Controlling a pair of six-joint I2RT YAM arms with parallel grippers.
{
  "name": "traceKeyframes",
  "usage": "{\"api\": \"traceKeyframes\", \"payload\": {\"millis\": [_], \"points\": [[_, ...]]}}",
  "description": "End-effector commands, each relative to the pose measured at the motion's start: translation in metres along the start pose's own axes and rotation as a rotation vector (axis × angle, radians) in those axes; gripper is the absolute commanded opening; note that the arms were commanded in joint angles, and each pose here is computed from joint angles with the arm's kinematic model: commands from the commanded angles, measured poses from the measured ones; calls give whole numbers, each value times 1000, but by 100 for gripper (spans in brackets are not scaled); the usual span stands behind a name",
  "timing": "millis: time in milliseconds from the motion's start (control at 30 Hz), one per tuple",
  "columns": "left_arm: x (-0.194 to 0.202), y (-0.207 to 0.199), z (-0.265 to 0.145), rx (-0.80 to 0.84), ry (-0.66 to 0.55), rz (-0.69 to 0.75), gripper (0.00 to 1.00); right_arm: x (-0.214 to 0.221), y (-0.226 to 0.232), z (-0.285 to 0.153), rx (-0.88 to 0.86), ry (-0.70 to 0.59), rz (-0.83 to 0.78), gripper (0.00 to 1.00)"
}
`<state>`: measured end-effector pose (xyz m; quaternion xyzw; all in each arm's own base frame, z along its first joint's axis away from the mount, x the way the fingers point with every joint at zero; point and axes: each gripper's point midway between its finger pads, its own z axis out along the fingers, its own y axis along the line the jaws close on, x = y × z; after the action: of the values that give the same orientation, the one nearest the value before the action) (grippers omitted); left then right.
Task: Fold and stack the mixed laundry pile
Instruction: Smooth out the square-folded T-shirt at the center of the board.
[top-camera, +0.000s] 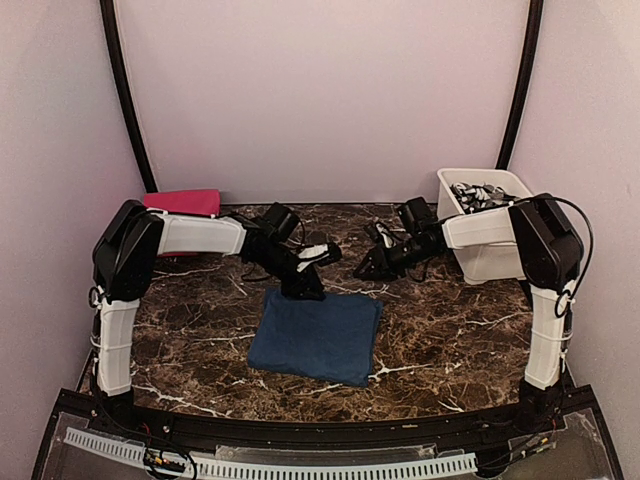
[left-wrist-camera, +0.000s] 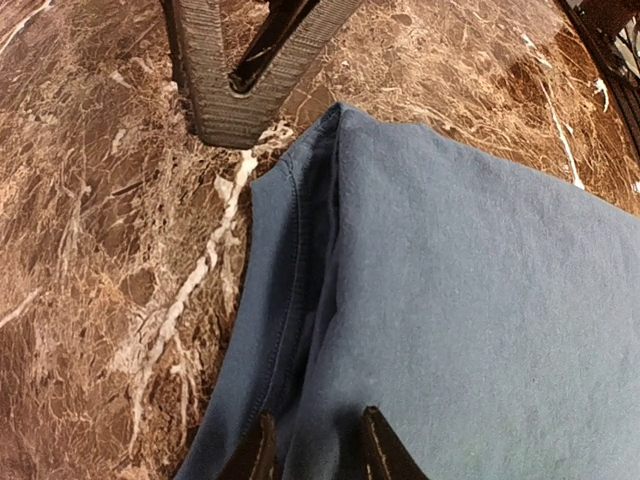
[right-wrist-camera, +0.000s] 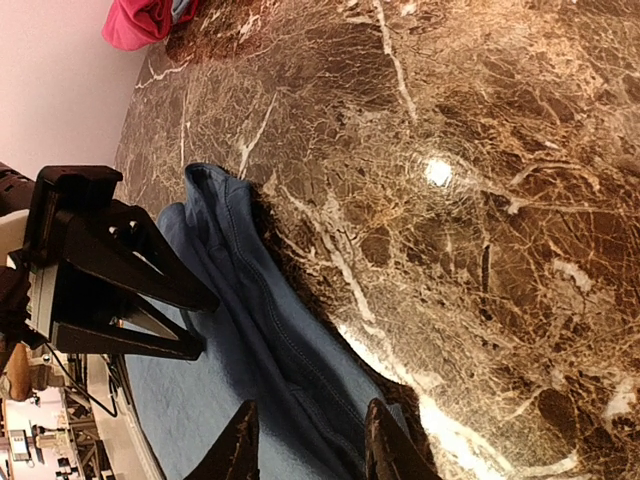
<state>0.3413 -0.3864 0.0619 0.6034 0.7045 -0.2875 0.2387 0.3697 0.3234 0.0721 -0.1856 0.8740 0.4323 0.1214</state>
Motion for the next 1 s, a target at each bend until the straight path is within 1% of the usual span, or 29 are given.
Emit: {"api": "traceKeyframes", "payload": {"millis": [0,133,233,333,400,600,767,967], "points": [[-4,-13,1,46,19,46,27,-9,3,-3,-23,-27,-14,33],[0,-21,6,79,28,51,22,-8,2,-5,-23,-31,-11,34],[4,-25,10,96,41,49,15,-8,1,-8,-22,-35,-10,33],[0,-25,9,99,39,51,4,-8,2,-11,-20,-41,-8,33],[-4,-26,6,103,39,45,0,-7,3,-13,-21,-43,-7,34],[-22,-21,-10,50,17,68,0,-8,6,-21,-22,-57,-9,34],[-39,-12,-23,21,-35,68,0,-7,8,-26,-21,-62,-4,33],[-49,1,-38,-8,-80,61,0,0,7,-28,-19,-61,5,34]]}}
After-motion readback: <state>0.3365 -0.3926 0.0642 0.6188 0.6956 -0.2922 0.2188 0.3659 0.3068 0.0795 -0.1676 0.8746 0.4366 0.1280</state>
